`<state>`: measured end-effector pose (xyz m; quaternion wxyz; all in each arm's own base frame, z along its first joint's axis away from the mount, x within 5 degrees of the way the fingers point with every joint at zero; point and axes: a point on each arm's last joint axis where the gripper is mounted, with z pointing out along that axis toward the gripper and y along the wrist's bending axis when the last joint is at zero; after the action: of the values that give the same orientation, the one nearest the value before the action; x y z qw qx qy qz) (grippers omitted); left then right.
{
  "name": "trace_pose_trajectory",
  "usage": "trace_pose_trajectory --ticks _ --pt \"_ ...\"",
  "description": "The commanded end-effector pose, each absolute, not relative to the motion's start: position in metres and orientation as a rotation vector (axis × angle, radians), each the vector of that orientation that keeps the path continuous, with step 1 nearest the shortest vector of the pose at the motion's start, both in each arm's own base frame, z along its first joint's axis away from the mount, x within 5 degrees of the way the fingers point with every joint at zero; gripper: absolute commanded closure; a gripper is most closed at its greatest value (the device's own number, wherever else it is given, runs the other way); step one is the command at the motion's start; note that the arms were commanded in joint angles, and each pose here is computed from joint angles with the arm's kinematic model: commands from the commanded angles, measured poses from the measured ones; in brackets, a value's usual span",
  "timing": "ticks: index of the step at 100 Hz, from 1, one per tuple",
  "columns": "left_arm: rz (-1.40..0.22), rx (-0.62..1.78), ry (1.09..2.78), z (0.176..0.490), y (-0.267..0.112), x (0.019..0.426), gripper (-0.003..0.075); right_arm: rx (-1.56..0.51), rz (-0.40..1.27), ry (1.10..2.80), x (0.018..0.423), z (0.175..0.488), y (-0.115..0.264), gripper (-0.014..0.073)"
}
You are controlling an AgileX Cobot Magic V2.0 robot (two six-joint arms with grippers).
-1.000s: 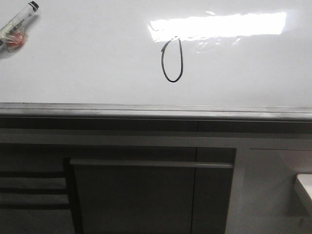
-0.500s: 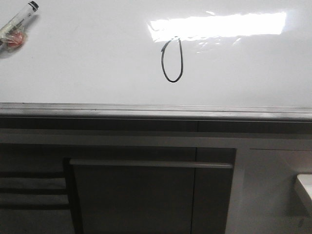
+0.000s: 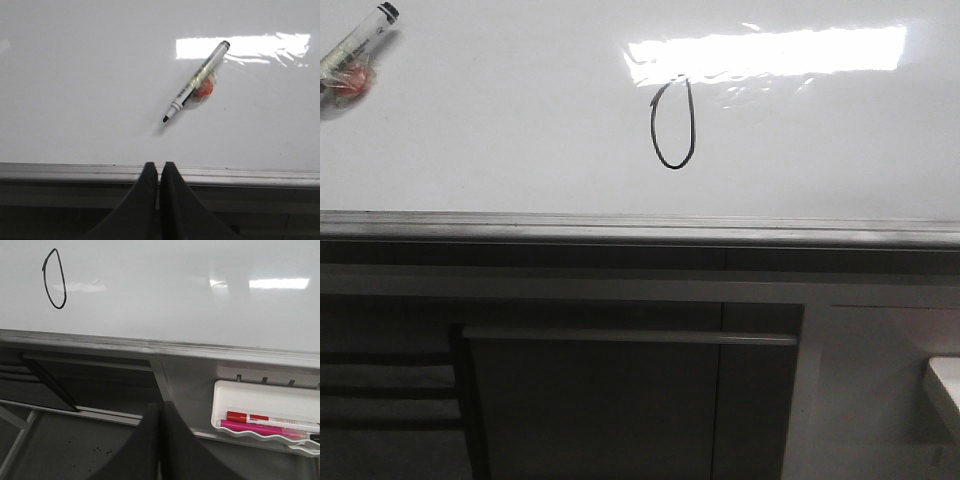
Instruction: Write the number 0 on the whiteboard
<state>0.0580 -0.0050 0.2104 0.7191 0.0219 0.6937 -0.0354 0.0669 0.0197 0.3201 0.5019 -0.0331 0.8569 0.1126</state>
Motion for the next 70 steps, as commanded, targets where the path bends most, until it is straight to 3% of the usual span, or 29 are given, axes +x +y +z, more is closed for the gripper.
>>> trace_pose_trajectory --ticks 1,70 --pt "-0.084 0.032 1.483 0.2081 -0.004 0.0566 0.0741 -0.068 0.263 1.984 0.0694 0.3333 0.0187 0.0668" --pt "-0.085 0.055 1.514 0.2044 -0.0053 0.0548 0.0741 -0.068 0.263 1.985 0.0694 0.3333 0.0187 0.0668"
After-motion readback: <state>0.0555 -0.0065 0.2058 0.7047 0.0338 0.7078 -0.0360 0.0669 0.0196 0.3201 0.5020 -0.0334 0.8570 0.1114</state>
